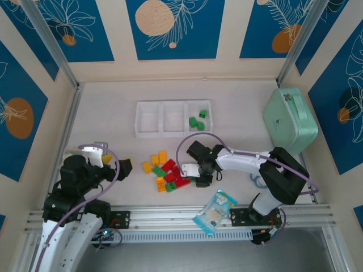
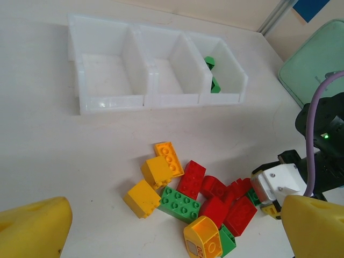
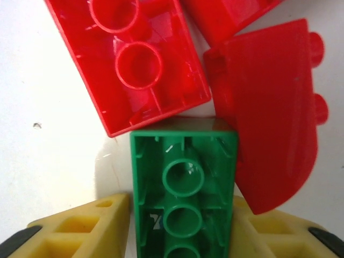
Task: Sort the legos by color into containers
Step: Pick up the lego from the bottom-center of the table, then place the lego in the container.
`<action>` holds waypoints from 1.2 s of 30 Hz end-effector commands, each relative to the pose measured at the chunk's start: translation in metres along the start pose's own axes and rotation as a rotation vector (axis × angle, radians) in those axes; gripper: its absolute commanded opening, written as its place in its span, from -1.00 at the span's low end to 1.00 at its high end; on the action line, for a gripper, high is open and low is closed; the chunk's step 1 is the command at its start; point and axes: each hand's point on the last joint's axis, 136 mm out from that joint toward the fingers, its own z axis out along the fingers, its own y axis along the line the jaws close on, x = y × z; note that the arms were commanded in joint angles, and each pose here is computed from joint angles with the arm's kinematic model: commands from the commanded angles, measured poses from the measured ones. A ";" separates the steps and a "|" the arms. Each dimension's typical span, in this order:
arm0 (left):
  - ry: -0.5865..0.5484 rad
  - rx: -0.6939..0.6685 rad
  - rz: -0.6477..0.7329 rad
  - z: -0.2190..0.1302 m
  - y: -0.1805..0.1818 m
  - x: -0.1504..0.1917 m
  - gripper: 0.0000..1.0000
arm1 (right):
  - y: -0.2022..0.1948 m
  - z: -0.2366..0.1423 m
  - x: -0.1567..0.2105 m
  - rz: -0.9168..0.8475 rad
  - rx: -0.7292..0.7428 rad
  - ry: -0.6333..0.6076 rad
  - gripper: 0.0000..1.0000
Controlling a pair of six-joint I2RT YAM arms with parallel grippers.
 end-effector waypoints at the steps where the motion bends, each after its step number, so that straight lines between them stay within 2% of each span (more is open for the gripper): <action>1: -0.021 0.028 0.030 -0.002 -0.006 -0.003 0.99 | 0.005 0.001 0.025 0.012 -0.008 0.093 -0.15; 4: -0.022 0.026 0.029 -0.001 -0.005 -0.003 0.99 | 0.008 -0.010 0.026 0.005 -0.007 0.083 -0.21; 6: -0.019 0.033 0.029 -0.001 -0.006 -0.003 0.99 | 0.020 -0.022 0.020 -0.026 -0.054 0.046 -0.45; 8: -0.014 0.041 0.032 0.000 -0.007 -0.002 0.99 | 0.028 -0.037 0.013 -0.035 -0.085 0.000 -0.48; 11: -0.014 0.043 0.032 0.000 -0.008 -0.002 0.99 | 0.026 -0.054 0.004 -0.054 -0.040 -0.073 -0.67; 14: -0.015 0.039 0.032 0.000 -0.007 -0.002 0.99 | 0.017 -0.079 -0.010 -0.051 0.044 -0.191 -0.69; 17: -0.014 0.035 0.030 0.000 -0.006 -0.002 0.99 | -0.003 -0.114 -0.030 0.004 0.152 -0.360 -0.65; 19: -0.012 0.034 0.029 0.000 -0.006 -0.002 0.99 | -0.013 -0.141 -0.044 0.056 0.172 -0.487 -0.61; 21: -0.012 0.041 0.031 0.000 -0.007 -0.002 0.99 | -0.033 -0.166 -0.053 0.127 0.211 -0.579 -0.64; 23: -0.010 0.039 0.030 0.001 -0.007 -0.002 0.99 | -0.059 -0.179 -0.055 0.198 0.265 -0.614 -0.67; 27: 0.004 0.033 0.024 0.003 -0.006 -0.001 0.99 | -0.121 -0.191 -0.049 0.398 0.329 -0.619 -0.72; 30: 0.011 0.029 0.021 0.005 -0.005 0.000 0.99 | -0.166 -0.185 -0.040 0.563 0.337 -0.577 -0.75; 36: 0.004 0.057 0.030 0.003 -0.010 -0.001 0.99 | -0.236 -0.161 -0.025 0.751 0.387 -0.509 -0.76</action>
